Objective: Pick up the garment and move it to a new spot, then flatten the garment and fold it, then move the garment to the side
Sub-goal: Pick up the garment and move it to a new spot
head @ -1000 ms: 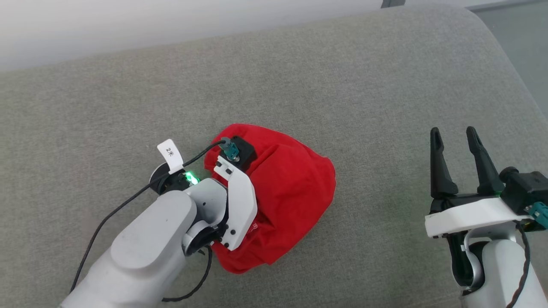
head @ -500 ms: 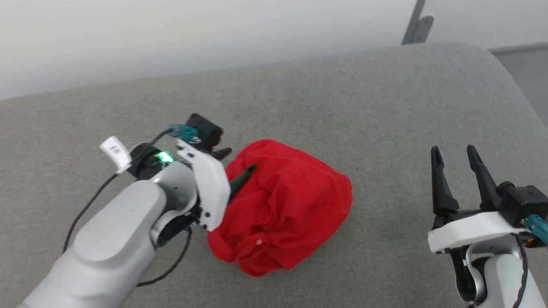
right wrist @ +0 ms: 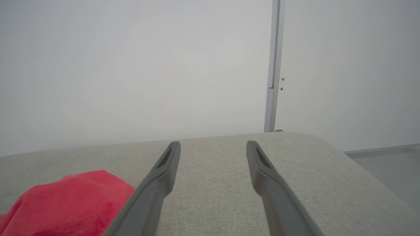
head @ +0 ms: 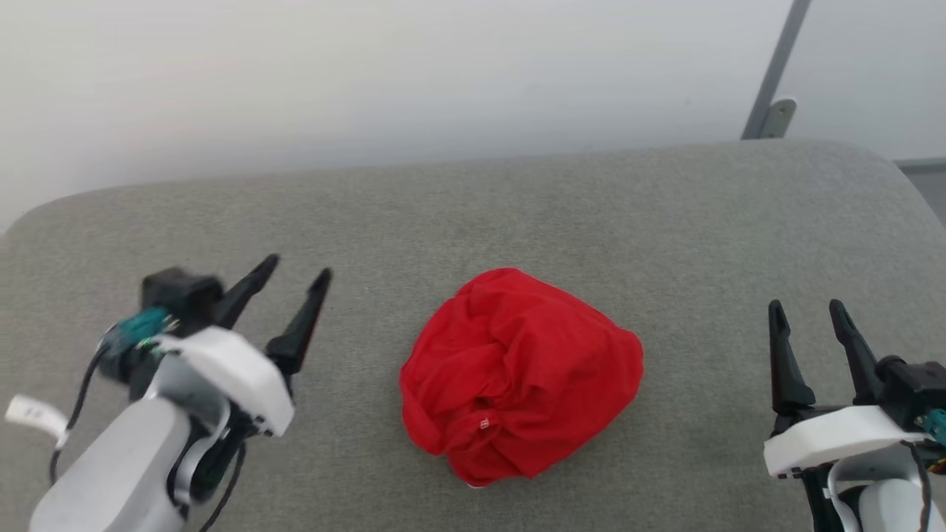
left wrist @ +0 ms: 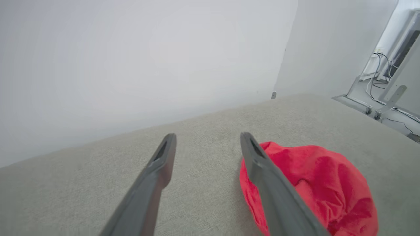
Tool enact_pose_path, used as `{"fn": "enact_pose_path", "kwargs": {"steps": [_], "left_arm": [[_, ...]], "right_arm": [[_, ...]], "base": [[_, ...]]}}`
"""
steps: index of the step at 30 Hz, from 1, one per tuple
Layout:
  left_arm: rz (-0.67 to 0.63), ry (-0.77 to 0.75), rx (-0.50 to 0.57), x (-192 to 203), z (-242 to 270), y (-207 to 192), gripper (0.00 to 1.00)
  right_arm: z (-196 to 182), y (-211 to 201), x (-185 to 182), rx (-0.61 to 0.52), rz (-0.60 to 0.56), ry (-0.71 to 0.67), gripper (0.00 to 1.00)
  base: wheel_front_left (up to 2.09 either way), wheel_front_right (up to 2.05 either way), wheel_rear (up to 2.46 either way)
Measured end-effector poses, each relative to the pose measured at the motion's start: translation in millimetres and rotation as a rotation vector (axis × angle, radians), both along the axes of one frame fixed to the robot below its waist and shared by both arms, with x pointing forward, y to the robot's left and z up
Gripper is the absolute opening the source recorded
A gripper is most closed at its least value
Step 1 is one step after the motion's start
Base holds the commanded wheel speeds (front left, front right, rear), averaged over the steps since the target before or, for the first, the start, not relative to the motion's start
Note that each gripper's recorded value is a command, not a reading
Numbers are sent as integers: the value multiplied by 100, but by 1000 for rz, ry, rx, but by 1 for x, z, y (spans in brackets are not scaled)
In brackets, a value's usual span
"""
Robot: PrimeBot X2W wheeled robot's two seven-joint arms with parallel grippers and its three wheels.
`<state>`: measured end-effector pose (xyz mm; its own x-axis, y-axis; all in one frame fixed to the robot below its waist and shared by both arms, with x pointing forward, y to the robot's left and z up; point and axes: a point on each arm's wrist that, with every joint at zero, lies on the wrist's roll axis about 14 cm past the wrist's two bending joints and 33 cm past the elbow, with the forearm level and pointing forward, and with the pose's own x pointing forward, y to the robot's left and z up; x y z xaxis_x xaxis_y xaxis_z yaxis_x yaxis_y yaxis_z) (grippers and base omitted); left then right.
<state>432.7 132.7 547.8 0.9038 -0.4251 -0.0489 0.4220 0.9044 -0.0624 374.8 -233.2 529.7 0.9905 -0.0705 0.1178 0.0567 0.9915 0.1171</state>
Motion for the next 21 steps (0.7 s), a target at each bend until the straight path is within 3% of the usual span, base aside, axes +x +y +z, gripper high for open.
{"fn": "enact_pose_path", "kwargs": {"steps": [10, 21], "left_arm": [[227, -81, -86, -35, 0, 65, 100], [341, -107, -117, -70, -6, 91, 100]], "right_arm": [[6, 4, 1, -13, 7, -23, 100], [5, 20, 5, -9, 47, -24, 100]], "base": [[0, 0, 0], [0, 0, 0]]}}
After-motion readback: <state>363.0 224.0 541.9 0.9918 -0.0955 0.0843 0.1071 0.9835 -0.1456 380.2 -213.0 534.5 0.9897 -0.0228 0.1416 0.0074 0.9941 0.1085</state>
